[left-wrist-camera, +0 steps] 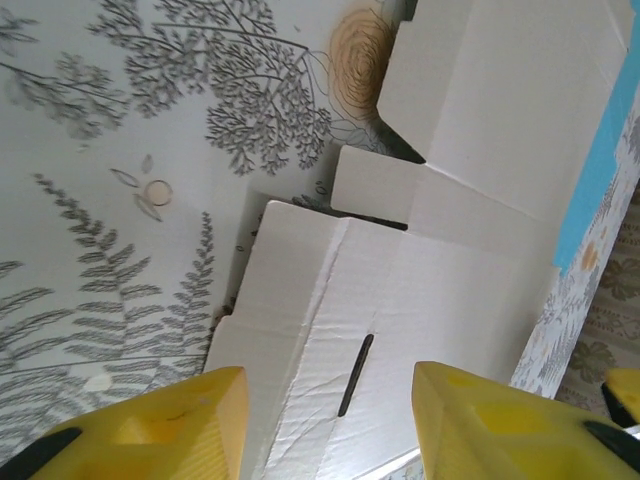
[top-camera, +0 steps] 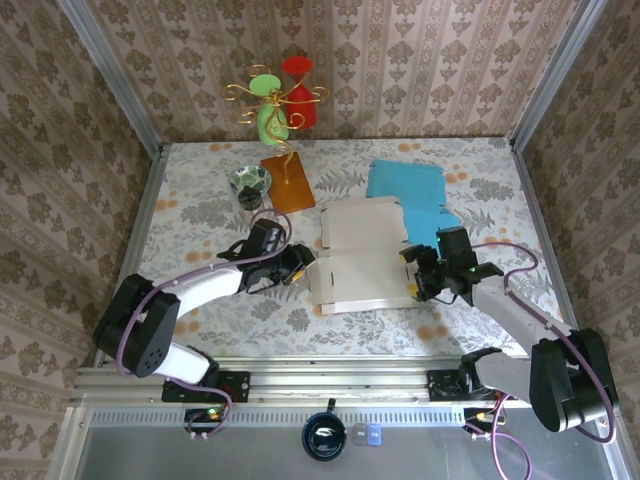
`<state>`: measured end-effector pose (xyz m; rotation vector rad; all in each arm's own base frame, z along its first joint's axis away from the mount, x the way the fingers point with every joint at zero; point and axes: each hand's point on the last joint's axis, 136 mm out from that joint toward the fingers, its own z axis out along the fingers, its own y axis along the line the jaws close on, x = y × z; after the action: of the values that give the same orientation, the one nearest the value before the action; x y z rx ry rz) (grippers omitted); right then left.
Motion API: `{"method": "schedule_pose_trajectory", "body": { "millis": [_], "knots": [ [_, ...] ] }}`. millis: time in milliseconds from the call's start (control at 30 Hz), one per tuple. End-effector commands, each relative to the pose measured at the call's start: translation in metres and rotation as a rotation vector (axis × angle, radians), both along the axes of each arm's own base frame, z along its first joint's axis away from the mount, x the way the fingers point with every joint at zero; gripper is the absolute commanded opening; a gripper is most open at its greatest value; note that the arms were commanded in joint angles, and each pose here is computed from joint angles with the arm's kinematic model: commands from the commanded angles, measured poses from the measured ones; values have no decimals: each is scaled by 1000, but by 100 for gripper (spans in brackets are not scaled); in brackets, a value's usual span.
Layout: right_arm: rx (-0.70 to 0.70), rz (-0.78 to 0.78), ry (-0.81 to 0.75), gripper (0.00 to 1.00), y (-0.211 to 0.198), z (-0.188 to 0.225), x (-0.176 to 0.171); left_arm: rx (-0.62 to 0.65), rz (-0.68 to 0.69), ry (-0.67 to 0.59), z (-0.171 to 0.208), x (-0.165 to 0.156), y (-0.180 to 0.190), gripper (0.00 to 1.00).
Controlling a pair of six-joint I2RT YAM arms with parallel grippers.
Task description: Fold the paper box
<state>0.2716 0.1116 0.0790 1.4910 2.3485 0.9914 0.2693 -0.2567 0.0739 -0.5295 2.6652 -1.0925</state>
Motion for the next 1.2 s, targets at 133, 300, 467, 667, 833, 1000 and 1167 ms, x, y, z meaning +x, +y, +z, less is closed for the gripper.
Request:
{"method": "schedule_pose_trajectory", "body": {
  "millis": [133, 300, 467, 667, 833, 1000, 1167],
  "knots": [
    [-23, 84, 3, 75, 1, 12, -40, -71, -73, -28, -1, 13, -25, 44],
    [35, 84, -34, 76, 27, 0, -68, -88, -90, -28, -5, 17, -30, 42],
    [114, 13, -115, 78, 44, -16, -64, -94, -99, -33, -5, 23, -32, 41],
    [103, 25, -150, 80, 51, -17, -56, -95, -115, -17, -11, 23, -35, 40],
    [111, 30, -159, 79, 61, -23, -51, -94, -124, -9, -14, 21, -35, 39],
    [96, 44, -174, 78, 66, -24, -44, -91, -131, 2, -19, 19, -36, 38],
    [90, 28, -194, 76, 64, -28, -40, -83, -136, 10, -22, 17, -35, 37]
  ]
}}
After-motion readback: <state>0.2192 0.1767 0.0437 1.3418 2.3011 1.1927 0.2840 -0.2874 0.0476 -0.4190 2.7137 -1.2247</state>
